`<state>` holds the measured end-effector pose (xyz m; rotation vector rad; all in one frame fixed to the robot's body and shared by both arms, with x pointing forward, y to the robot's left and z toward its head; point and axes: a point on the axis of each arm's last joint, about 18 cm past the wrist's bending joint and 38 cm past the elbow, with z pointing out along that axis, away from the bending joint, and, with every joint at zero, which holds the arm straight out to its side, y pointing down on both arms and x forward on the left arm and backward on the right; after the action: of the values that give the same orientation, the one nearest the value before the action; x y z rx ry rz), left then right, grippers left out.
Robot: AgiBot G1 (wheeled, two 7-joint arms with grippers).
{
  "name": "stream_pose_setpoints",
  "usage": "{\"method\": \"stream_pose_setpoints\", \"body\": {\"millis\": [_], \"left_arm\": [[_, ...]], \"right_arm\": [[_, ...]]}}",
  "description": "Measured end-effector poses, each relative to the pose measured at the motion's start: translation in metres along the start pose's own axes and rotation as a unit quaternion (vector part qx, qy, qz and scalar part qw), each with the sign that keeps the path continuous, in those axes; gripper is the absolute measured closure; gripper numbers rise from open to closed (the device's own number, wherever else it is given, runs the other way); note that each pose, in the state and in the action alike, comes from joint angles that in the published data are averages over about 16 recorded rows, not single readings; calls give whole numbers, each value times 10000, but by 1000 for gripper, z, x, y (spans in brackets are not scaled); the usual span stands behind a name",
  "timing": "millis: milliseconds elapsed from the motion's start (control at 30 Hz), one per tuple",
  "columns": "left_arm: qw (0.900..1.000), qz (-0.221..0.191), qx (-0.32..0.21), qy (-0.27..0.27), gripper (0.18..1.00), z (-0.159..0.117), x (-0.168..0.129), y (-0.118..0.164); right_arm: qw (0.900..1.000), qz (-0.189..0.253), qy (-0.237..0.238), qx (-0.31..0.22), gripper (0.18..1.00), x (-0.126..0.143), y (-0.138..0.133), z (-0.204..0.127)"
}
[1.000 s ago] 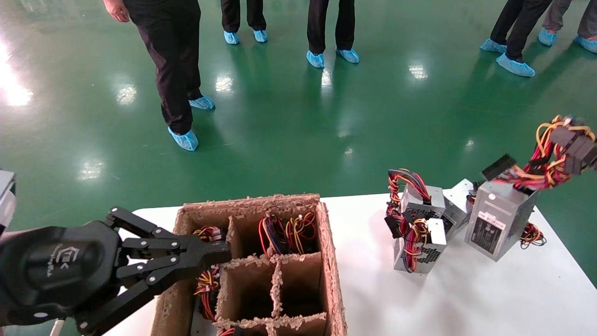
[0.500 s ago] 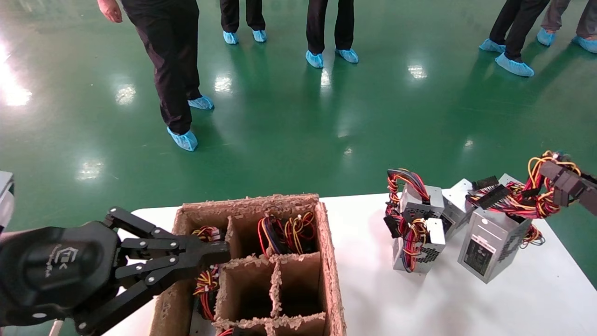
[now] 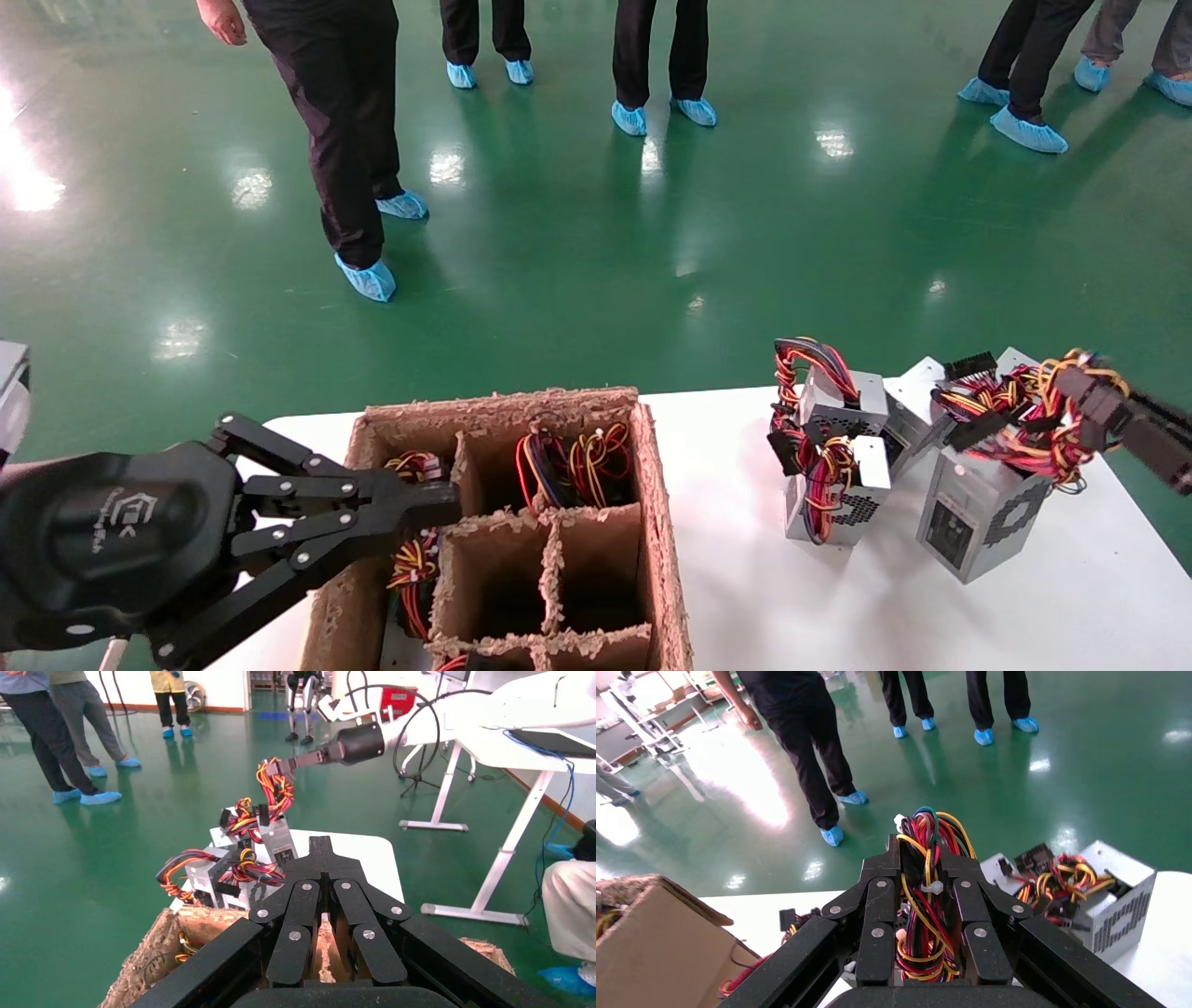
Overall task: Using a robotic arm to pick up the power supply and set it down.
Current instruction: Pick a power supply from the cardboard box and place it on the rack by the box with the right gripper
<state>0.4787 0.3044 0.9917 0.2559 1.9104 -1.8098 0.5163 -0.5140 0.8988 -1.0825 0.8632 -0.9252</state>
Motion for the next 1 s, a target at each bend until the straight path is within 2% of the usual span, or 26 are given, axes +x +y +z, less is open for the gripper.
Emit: {"method": "stream_pose_setpoints", "body": {"millis": [367,1000], "left_arm": [[10000,0,0,0,993,0,0,0],[10000,0,0,0,993,0,0,0]], "right_arm": [[9999,103,102,-33,911,5,22,21],[9999,160,16,31,911,9,39,54]]}}
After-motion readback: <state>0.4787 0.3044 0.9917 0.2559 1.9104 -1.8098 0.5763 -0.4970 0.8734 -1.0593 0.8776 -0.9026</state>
